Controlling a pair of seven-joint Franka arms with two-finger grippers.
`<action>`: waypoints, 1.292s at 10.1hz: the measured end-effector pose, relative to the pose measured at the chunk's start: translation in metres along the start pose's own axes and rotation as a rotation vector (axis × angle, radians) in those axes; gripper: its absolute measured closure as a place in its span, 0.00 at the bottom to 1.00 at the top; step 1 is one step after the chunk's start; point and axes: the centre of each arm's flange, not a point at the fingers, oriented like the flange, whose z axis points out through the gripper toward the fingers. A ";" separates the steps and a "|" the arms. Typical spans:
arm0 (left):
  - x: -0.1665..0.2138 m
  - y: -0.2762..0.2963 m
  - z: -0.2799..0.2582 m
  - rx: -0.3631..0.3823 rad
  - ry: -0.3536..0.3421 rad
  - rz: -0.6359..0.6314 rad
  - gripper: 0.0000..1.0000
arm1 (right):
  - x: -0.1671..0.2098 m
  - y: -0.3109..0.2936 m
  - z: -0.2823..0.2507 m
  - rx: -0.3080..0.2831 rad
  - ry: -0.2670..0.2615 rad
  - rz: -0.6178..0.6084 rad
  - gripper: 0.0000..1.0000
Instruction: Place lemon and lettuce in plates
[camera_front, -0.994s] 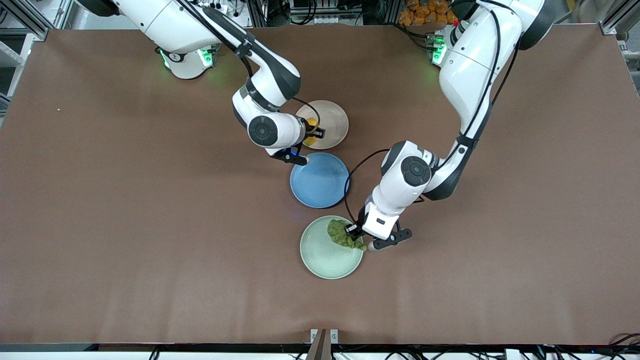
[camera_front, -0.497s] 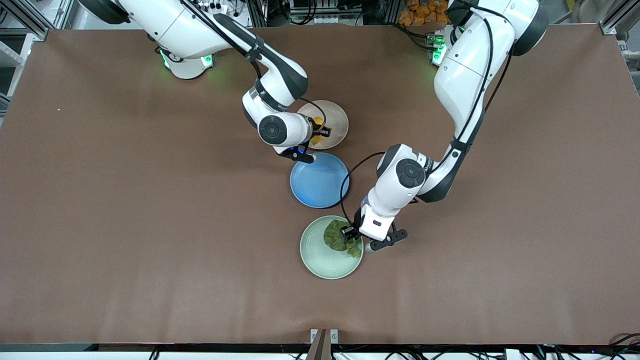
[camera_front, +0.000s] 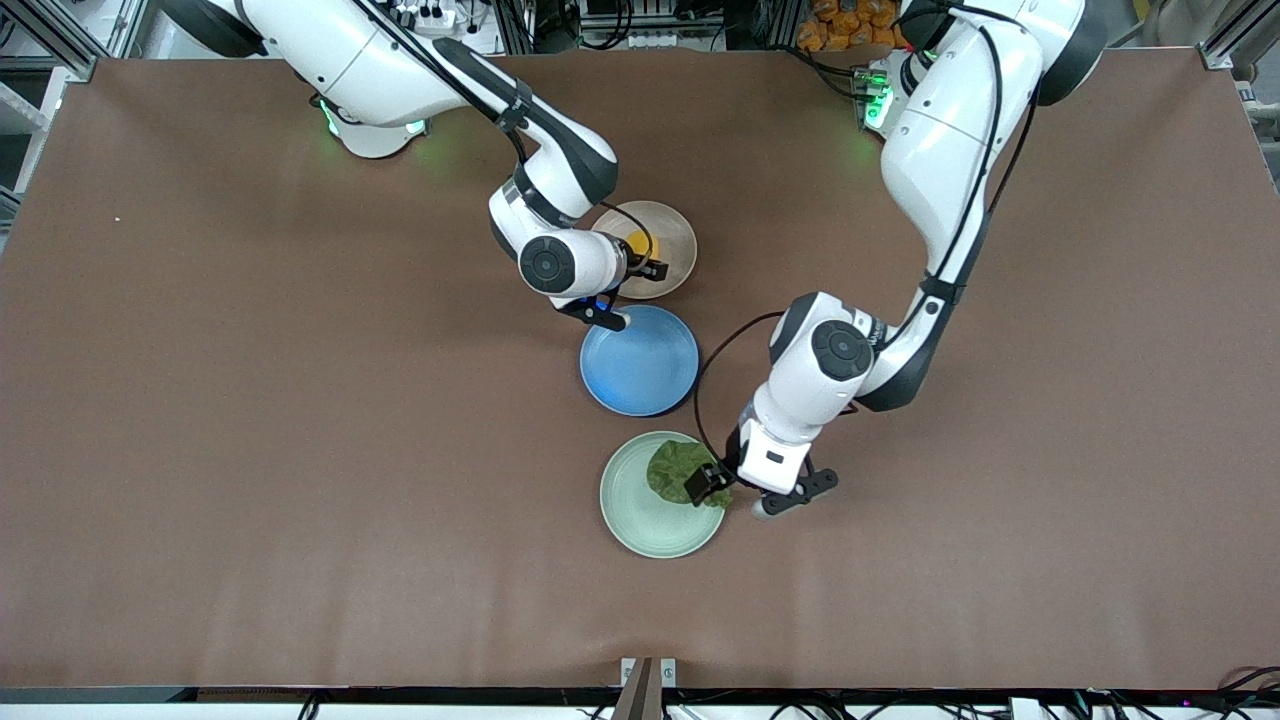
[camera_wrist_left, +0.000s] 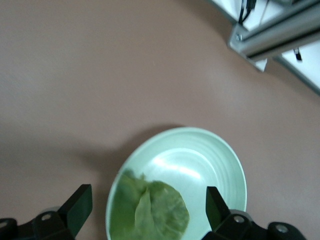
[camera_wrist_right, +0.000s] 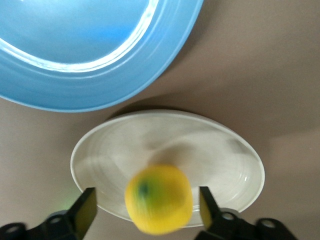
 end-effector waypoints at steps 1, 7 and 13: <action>0.017 -0.005 -0.016 0.021 0.014 0.035 0.00 | 0.003 0.000 -0.011 0.004 0.002 0.002 0.00; 0.102 -0.043 -0.154 0.150 -0.036 0.263 0.00 | 0.081 0.101 -0.241 -0.021 0.181 -0.212 0.00; 0.139 -0.100 -0.302 0.255 -0.141 0.403 0.00 | 0.112 0.241 -0.462 -0.115 0.355 -0.252 0.00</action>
